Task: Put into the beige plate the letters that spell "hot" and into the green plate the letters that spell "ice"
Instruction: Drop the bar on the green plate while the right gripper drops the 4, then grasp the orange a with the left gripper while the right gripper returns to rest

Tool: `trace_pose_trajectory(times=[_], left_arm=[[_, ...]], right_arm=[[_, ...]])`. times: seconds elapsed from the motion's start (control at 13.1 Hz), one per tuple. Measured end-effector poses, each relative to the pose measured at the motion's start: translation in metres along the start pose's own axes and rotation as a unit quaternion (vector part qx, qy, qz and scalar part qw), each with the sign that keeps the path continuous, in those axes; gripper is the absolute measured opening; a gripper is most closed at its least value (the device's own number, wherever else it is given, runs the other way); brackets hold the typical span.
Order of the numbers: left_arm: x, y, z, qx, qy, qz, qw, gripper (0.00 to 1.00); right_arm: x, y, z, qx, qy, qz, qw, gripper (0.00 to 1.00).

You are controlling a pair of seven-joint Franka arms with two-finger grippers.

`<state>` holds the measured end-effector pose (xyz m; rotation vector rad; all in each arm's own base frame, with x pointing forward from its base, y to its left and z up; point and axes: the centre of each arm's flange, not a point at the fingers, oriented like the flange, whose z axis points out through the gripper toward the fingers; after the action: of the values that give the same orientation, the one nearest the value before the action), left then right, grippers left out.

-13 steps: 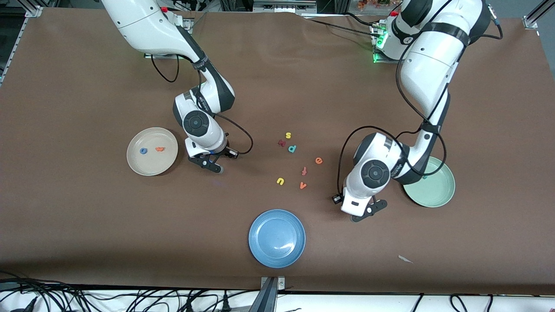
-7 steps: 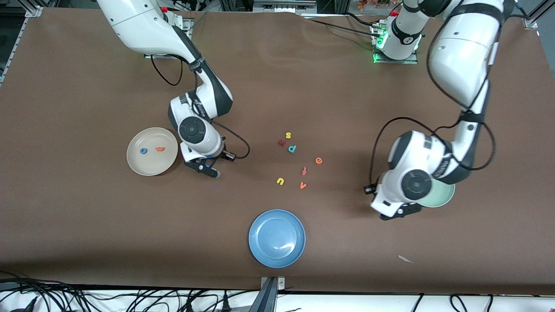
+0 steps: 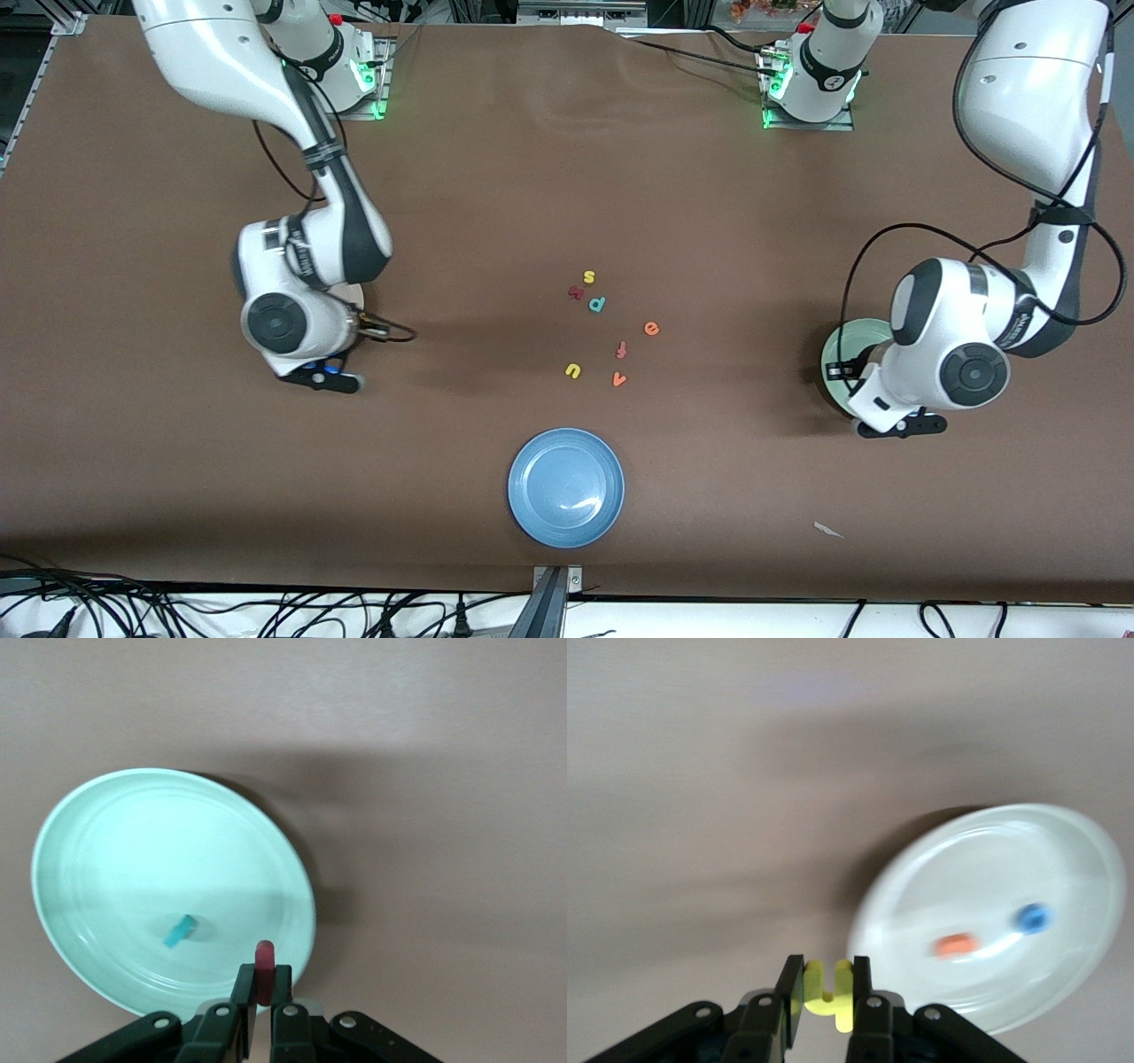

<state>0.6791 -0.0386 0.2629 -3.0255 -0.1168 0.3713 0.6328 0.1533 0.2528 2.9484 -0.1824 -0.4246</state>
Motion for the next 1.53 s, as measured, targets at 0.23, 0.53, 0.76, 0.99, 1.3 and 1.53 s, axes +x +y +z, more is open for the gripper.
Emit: trace_pose_trajectory(times=[0.23,0.53,0.76,0.99,1.3,1.53], left_arm=[[-0.005,-0.025,0.028,-0.003,0.027,0.013,1.000,0.11],[-0.018,-0.033,0.074,0.010,0.050,0.039,0.998,0.27],[-0.022,-0.031,0.058,0.013,0.056,0.047,0.997,0.60],[-0.032,0.008,0.030,-0.006,0.066,0.036,0.997,0.94],[-0.057,0.096,0.016,-0.039,0.066,-0.013,0.997,1.00],[-0.079,0.152,0.015,-0.046,0.063,-0.042,0.996,1.00]], right_arm=[[0.000,0.065,0.027,-0.013,-0.032,-0.044,0.998,0.26],[-0.019,0.107,0.083,-0.015,-0.050,-0.073,0.996,0.26],[-0.030,0.107,0.100,-0.009,-0.047,-0.072,0.996,0.26],[-0.033,0.103,0.097,0.009,-0.048,-0.064,0.997,0.26],[-0.036,0.102,0.094,0.018,-0.051,-0.060,0.997,0.52],[-0.036,0.102,0.057,0.030,-0.034,-0.062,0.997,0.84]])
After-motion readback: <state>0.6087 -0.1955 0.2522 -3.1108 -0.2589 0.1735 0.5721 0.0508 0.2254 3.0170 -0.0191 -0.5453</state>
